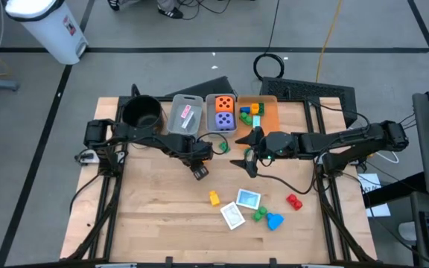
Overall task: Pick & Place Toys
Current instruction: Put the top yellow game piece into the orange bin
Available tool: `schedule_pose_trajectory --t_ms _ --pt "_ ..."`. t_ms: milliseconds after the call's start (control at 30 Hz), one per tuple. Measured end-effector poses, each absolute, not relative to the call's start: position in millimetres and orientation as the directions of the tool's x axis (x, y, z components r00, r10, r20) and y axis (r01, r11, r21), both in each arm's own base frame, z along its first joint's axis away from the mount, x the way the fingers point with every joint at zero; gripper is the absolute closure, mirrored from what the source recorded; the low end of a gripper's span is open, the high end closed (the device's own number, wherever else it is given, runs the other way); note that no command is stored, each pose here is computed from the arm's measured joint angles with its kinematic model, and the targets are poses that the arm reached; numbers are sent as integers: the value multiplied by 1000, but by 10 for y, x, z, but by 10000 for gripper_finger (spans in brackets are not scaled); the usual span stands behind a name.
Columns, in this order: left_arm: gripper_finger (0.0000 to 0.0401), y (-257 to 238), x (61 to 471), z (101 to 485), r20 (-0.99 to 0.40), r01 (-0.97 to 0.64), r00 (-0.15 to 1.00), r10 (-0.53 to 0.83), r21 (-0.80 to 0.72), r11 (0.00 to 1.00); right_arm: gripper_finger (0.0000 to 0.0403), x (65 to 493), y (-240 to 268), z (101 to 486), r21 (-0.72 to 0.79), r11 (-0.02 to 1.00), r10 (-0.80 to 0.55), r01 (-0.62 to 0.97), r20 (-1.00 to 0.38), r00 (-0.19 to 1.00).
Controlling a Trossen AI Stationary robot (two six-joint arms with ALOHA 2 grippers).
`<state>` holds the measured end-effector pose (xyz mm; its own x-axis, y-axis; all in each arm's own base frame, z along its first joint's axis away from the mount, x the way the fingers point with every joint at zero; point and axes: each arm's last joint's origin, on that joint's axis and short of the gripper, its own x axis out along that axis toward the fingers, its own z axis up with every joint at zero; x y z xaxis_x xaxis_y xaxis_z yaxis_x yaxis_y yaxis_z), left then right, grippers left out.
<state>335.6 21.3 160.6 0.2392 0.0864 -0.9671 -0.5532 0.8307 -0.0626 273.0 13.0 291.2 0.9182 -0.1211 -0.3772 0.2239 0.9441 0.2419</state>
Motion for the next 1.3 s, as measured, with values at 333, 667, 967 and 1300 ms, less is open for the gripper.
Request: schedule_pose_trajectory --t_ms 333,667,967,1300 --pt "327 204 3324 1683 -966 -539 251 59 -88 838 7 2730 130 2913 242 944 -121 224 -377 918" --pt "297 209 3307 1676 -971 -532 233 49 -85 843 7 2732 131 2917 246 943 -120 223 -373 920" --pt "290 206 3307 1676 -971 -529 234 48 -86 844 7 2732 131 2917 277 932 -120 234 -373 920" --pt "282 209 3308 1677 -971 -526 235 40 -92 845 7 2733 132 2919 282 931 -119 234 -370 921"
